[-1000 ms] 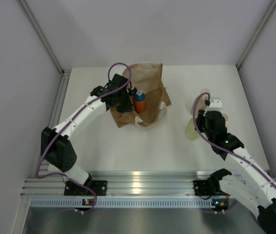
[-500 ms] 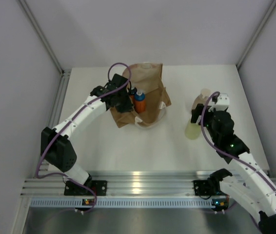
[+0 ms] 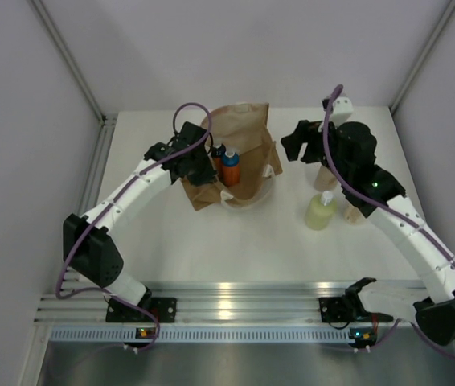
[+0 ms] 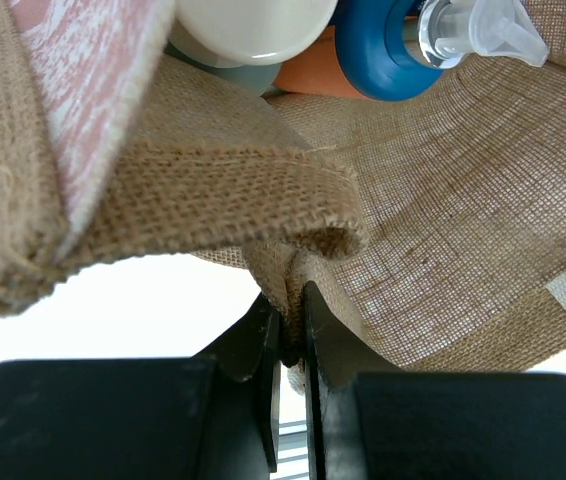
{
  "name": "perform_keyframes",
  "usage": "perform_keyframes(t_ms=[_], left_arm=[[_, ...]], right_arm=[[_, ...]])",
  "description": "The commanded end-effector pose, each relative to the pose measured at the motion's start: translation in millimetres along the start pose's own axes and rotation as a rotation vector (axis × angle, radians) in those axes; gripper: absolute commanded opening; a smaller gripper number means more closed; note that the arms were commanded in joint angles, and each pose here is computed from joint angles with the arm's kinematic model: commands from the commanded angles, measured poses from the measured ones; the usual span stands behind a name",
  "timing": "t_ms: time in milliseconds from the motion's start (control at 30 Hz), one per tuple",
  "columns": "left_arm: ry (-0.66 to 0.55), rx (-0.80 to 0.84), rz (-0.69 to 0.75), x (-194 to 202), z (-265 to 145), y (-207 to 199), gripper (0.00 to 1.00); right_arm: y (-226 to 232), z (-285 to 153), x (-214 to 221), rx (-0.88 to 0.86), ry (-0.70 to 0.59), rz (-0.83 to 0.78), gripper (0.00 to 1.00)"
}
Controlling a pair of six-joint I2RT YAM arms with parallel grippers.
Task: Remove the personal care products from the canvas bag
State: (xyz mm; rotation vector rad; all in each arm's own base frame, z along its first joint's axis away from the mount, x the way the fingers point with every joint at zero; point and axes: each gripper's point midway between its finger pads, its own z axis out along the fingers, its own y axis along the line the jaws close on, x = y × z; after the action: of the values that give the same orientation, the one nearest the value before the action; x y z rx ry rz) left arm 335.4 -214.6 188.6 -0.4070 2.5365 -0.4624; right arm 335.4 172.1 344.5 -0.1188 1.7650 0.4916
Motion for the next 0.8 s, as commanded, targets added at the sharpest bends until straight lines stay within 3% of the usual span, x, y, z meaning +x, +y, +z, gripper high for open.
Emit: perform_keyframes(t_ms=[0,267,767], left_arm=[[-0.008,-0.062,-0.025,2.5,-5.7,19.2,0.0],[-0.051,-0.096,-0.076,0.2,-13.7,35.6,0.0],[-0.066,-0.114,-0.141,3.4,-21.0,53.2,0.0]], right_arm=[[44.1,6.4,-0.2,-0.124,0.099,-0.049,0.68],[103.4,55.0,46.4,-0.236,0.342,-0.204,0.69],[130.5,134.9,94.7,-0.269,0.45,-0.336,0.75]])
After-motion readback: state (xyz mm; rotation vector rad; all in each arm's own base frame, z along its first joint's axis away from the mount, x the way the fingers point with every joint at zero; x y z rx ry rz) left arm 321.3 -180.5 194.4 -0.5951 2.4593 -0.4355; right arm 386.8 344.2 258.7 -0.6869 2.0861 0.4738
